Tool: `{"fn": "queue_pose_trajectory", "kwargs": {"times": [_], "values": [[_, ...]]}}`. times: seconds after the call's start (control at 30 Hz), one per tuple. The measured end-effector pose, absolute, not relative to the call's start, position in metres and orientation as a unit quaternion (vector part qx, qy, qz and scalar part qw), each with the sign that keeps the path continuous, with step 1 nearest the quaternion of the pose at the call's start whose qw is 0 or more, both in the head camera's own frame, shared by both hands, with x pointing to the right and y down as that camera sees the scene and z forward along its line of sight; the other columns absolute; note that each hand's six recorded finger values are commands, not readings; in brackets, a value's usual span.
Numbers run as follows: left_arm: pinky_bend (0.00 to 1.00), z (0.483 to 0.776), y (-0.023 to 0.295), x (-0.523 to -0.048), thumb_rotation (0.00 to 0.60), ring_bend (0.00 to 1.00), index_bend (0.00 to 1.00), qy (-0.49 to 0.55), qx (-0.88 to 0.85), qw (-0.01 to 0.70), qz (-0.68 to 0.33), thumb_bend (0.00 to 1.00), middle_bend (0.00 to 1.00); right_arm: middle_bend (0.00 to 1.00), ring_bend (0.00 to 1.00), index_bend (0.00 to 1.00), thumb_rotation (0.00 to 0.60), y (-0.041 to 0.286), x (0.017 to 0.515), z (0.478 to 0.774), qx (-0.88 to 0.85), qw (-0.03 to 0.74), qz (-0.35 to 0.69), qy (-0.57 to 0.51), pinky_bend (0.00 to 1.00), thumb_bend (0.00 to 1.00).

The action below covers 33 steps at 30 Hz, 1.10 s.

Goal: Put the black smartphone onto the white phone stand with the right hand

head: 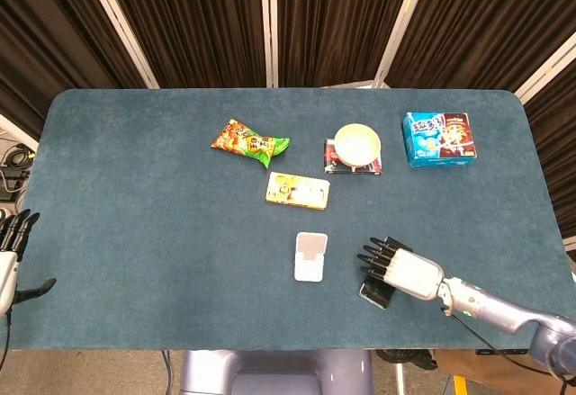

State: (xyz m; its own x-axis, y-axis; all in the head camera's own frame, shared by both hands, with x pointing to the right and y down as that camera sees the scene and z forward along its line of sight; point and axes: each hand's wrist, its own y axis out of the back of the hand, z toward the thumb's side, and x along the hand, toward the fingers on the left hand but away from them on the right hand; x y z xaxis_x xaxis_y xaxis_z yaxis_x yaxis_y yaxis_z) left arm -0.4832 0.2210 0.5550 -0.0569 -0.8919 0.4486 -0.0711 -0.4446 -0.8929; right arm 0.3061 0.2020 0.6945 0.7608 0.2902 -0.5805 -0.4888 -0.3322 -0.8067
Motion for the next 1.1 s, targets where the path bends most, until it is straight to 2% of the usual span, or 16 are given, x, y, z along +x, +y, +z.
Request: {"fn": "queue_pose_trajectory", "kwargs": {"times": [0.6, 0.7, 0.83, 0.9, 1.0, 1.1], "values": [[0.0, 0.557, 0.22, -0.484, 0.6, 0.0, 0.0, 0.403, -0.594, 0.338, -0.609, 0.0, 0.0, 0.15, 0.03, 0.18, 0.6, 0.203, 0.295, 0.707, -0.734, 0.579, 0.344, 0.088, 0.04, 0.04], [0.0, 0.558, 0.22, -0.483, 0.6, 0.0, 0.0, 0.401, -0.595, 0.339, -0.609, 0.0, 0.0, 0.19, 0.06, 0.22, 0.6, 0.204, 0.298, 0.708, -0.737, 0.574, 0.346, 0.089, 0.05, 0.09], [0.0, 0.558, 0.22, -0.482, 0.6, 0.0, 0.0, 0.4, -0.595, 0.339, -0.608, 0.0, 0.0, 0.26, 0.15, 0.26, 0.6, 0.205, 0.298, 0.709, -0.726, 0.589, 0.341, 0.102, 0.09, 0.23], [0.0, 0.558, 0.22, -0.482, 0.6, 0.0, 0.0, 0.4, -0.595, 0.339, -0.609, 0.0, 0.0, 0.31, 0.21, 0.32, 0.6, 0.207, 0.298, 0.711, -0.724, 0.592, 0.337, 0.109, 0.13, 0.31], [0.0, 0.559, 0.221, -0.482, 0.6, 0.0, 0.0, 0.399, -0.595, 0.338, -0.61, 0.0, 0.0, 0.44, 0.33, 0.46, 0.6, 0.208, 0.297, 0.71, -0.722, 0.597, 0.331, 0.114, 0.2, 0.4], [0.0, 0.56, 0.221, -0.482, 0.6, 0.0, 0.0, 0.399, -0.595, 0.337, -0.611, 0.0, 0.0, 0.54, 0.41, 0.59, 0.6, 0.206, 0.295, 0.706, -0.716, 0.61, 0.32, 0.112, 0.32, 0.49]]}}
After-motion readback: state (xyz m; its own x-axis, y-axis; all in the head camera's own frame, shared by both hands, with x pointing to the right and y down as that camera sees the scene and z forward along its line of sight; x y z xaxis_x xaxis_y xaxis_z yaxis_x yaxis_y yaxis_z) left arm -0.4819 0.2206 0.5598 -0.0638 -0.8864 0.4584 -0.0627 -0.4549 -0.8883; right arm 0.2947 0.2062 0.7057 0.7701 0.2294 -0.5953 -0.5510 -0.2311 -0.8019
